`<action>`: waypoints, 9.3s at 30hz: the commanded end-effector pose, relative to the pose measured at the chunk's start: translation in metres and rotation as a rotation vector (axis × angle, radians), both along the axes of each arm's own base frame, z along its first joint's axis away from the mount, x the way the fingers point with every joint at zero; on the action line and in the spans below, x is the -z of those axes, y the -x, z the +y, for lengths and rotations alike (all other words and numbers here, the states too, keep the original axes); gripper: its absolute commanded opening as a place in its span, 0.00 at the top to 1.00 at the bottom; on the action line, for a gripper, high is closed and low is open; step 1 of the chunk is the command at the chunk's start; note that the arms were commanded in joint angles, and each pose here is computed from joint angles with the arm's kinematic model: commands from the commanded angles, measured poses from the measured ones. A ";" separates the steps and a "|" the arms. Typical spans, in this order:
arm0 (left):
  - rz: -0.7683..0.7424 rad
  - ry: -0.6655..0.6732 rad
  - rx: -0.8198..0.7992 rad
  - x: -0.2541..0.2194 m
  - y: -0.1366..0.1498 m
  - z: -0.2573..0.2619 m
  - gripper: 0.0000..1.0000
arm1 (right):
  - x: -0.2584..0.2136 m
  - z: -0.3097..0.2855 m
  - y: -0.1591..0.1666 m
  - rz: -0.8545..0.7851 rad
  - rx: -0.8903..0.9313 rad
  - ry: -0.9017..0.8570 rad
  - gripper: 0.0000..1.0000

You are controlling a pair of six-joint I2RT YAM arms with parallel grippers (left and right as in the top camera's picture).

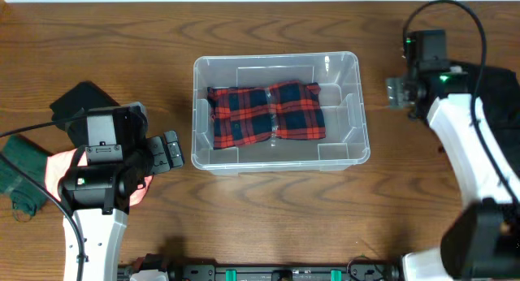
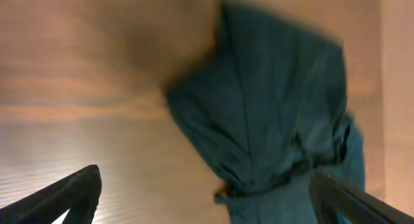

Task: Pack container
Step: 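Carry the plaid shirt into the clear bin and release it, then grasp the black garment on the right with the right gripper, then place the black garment into the bin over the plaid shirt, then move the right gripper back to the remaining black cloth on the right, then carry the second black cloth into the bin with the right gripper, then press and tuck the black cloth into the bin's right side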

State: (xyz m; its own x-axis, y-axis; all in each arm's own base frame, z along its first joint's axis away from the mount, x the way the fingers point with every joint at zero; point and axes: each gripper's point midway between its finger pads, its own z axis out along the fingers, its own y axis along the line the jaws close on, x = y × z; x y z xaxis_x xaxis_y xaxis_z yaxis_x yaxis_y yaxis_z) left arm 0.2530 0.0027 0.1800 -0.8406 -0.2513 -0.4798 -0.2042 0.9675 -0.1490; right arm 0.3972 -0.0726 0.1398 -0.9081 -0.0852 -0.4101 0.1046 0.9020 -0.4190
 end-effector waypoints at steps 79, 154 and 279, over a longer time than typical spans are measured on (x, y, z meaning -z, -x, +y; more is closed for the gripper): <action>-0.011 -0.019 0.010 -0.005 -0.003 0.002 0.02 | -0.091 0.276 0.047 -0.167 -0.935 -0.113 0.01; -0.011 -0.019 0.010 -0.005 -0.003 0.002 0.02 | 0.108 -0.201 0.118 0.295 0.646 -0.063 0.01; -0.011 -0.019 0.010 -0.005 -0.003 0.002 0.02 | -0.087 0.187 0.023 -0.224 -0.443 -0.007 0.99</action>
State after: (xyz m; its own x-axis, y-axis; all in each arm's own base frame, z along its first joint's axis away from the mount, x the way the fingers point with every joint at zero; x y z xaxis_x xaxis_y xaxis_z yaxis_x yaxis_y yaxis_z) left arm 0.2530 0.0027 0.1798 -0.8410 -0.2513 -0.4792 -0.2043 0.9675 -0.1488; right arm 0.3744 0.1208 0.2249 -0.6710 -0.4324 -0.6023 -0.2172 0.8914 -0.3979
